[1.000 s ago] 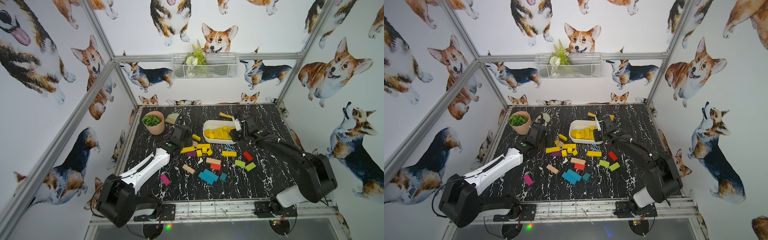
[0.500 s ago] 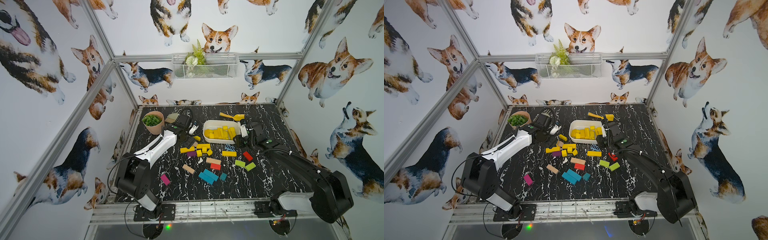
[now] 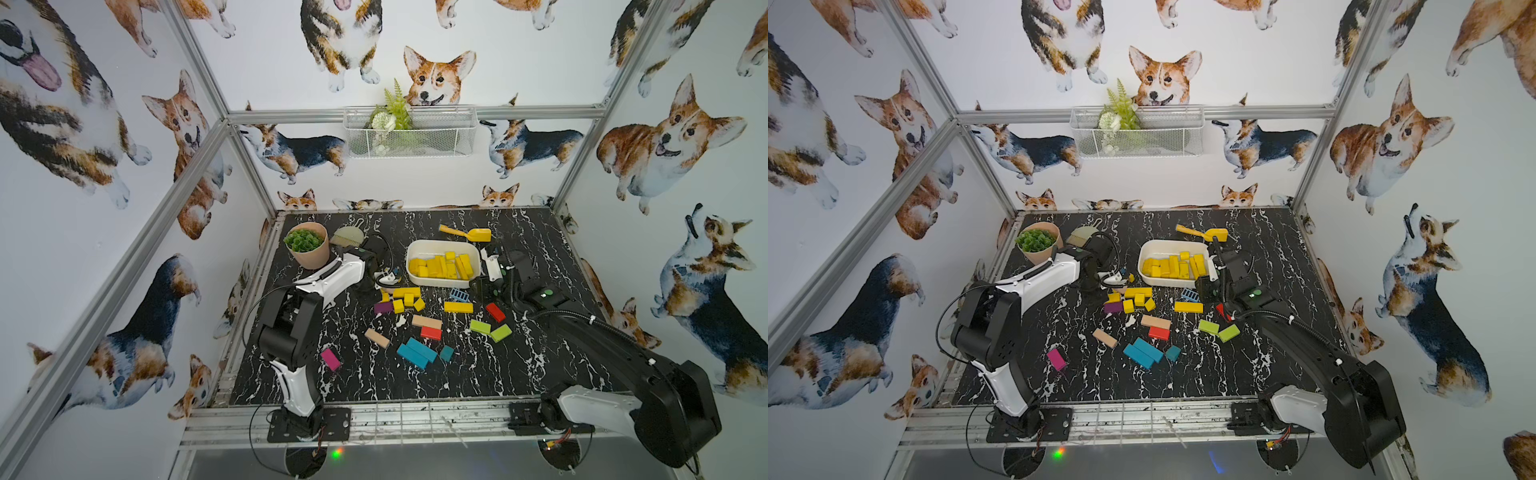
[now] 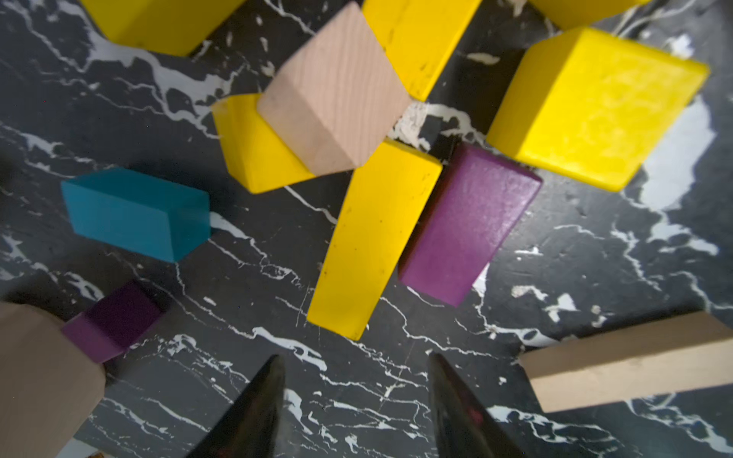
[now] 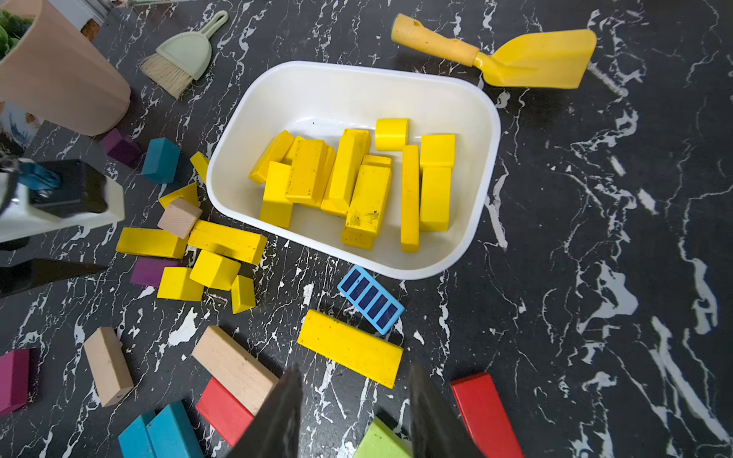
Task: Pick out the yellow building blocks
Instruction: Pick up the building block from the center of the board.
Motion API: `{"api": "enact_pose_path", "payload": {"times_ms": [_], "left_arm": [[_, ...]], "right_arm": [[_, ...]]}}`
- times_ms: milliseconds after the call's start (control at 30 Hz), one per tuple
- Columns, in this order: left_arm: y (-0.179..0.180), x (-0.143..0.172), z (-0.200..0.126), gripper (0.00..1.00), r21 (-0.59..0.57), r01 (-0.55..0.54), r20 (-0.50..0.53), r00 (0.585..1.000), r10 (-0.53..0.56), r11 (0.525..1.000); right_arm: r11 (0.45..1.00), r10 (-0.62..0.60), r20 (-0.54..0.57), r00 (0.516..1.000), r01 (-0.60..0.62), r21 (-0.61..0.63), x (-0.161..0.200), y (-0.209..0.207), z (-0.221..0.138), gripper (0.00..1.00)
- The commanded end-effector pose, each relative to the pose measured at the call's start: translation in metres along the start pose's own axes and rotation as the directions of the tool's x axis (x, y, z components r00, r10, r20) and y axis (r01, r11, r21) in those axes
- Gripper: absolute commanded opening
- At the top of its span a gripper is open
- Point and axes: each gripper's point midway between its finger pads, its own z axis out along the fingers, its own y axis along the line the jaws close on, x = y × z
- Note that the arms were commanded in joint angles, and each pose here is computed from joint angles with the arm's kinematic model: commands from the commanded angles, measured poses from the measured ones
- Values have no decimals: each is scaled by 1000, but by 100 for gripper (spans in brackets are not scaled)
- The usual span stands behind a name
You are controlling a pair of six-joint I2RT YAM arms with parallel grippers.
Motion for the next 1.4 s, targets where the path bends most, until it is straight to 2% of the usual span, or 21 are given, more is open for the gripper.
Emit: {"api": "enact_pose_path", "payload": {"times_ms": [0, 133, 300, 400, 600, 767, 933, 1100, 1367], "left_arm": [[-1, -4, 5, 59, 30, -81, -3, 997, 81, 996], [-3, -14, 8, 58, 86, -99, 35, 995, 96, 991], [11, -14, 11, 54, 105, -73, 16, 997, 72, 992], [3, -16, 8, 54, 160, -59, 48, 997, 52, 985], [-15, -9, 12, 54, 230, -58, 41, 998, 50, 972], [0, 1, 24, 54, 154, -61, -19, 998, 65, 986], [16, 0, 28, 52, 82, -66, -35, 997, 69, 994], [16, 2, 33, 47, 83, -58, -47, 997, 62, 995], [7, -4, 35, 48, 118, -50, -19, 998, 53, 992]], "right_arm": [[1000, 13, 17, 1000, -13, -9, -3, 2, -5, 46], [1000, 17, 33, 999, -17, 7, -3, -2, -9, 46], [1000, 14, 27, 1000, -15, 21, -2, -4, -10, 47], [998, 1, 25, 1000, -2, 67, -2, -12, -12, 47], [996, -18, 43, 999, 15, 85, -8, -14, -20, 47], [996, -26, 69, 997, 20, 92, -13, -14, -30, 47], [996, -27, 75, 997, 20, 92, -11, -15, -35, 48], [996, -24, 67, 997, 18, 89, -7, -15, -33, 48], [996, -26, 55, 998, 21, 85, -5, -15, -28, 48]]}}
